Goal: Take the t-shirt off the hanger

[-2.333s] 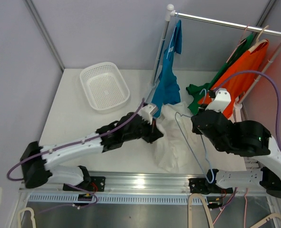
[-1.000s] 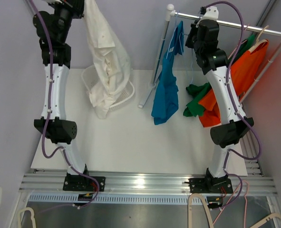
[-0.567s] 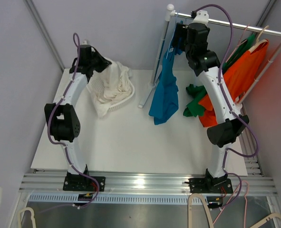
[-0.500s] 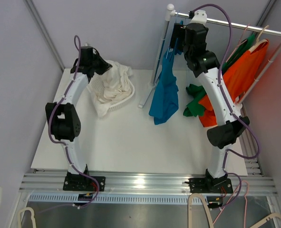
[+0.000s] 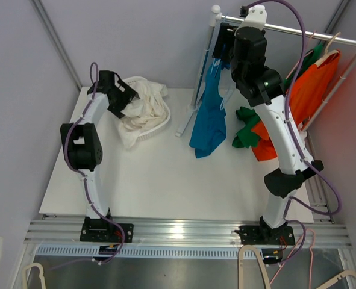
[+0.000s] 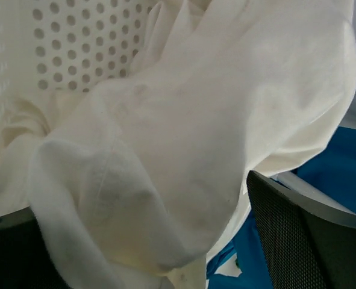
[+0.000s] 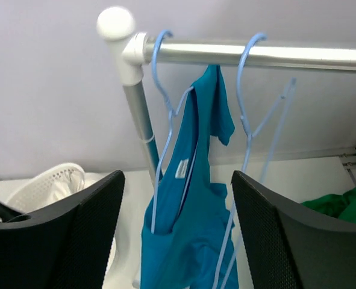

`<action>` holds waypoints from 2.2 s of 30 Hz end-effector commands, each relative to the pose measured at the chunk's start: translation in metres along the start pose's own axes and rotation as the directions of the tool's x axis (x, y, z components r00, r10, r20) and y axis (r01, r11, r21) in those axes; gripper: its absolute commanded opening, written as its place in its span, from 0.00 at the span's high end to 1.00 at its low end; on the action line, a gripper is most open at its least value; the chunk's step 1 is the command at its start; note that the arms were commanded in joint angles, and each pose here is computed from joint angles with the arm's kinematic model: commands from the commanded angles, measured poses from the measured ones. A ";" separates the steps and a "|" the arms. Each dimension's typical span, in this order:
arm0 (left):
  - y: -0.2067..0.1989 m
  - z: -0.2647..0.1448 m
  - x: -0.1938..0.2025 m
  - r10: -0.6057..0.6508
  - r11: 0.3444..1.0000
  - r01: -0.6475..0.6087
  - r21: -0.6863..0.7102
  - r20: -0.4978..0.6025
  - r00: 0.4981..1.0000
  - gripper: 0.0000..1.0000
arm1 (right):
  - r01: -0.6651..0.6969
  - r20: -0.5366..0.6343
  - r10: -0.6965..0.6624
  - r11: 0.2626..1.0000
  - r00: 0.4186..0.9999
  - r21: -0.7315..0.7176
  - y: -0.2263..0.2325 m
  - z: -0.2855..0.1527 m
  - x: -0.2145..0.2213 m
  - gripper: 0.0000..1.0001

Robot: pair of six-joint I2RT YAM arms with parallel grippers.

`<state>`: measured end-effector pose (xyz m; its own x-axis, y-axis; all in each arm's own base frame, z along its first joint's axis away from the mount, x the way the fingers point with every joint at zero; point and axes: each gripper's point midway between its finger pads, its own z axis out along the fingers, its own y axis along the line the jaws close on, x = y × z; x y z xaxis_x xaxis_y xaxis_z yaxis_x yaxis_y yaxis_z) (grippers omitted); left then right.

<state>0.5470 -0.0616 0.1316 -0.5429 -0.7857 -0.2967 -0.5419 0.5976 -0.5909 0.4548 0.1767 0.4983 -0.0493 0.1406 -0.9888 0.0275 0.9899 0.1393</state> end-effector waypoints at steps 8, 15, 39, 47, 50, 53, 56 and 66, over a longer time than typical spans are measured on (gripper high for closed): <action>-0.081 -0.154 -0.011 0.196 0.958 -0.254 0.136 0.337 0.921 0.00 | -0.091 -0.021 0.090 0.994 0.996 -0.057 -0.009 0.062 0.014 0.29; -0.096 -0.196 -0.013 0.251 0.941 -0.320 0.113 0.404 0.880 0.00 | -0.106 -0.026 0.104 0.989 0.994 -0.107 -0.004 0.072 0.018 0.26; -0.158 -0.212 0.100 0.466 0.730 -0.609 0.310 0.427 0.775 0.01 | -0.030 0.034 0.029 0.999 0.999 0.023 0.001 0.083 0.026 0.32; -0.168 -0.227 0.113 0.457 0.659 -0.636 0.401 0.458 0.763 0.00 | -0.077 0.046 0.076 0.997 0.996 0.019 -0.011 0.110 0.033 0.39; -0.170 -0.227 0.115 0.460 0.652 -0.642 0.403 0.462 0.758 0.01 | -0.083 0.054 0.082 0.996 0.995 0.025 -0.015 0.114 0.032 0.57; -0.171 -0.227 0.118 0.465 0.644 -0.648 0.406 0.466 0.753 0.00 | -0.070 0.070 0.068 0.997 0.995 0.029 -0.015 0.115 0.030 0.66; -0.175 -0.231 0.122 0.470 0.622 -0.665 0.415 0.481 0.740 0.01 | -0.039 0.100 0.037 0.999 0.994 0.016 -0.013 0.119 0.024 1.00; -0.213 -0.273 0.184 0.542 0.287 -0.786 0.547 0.584 0.604 0.00 | 0.013 0.204 0.004 0.996 0.979 -0.084 0.002 0.079 -0.030 1.00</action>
<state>0.4138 -0.2717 0.3578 -0.3973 -0.2589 -0.8804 0.4566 0.7764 -0.4344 0.5720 0.1757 0.4473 -0.0087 0.1031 -0.9946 -0.0006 0.9947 0.1031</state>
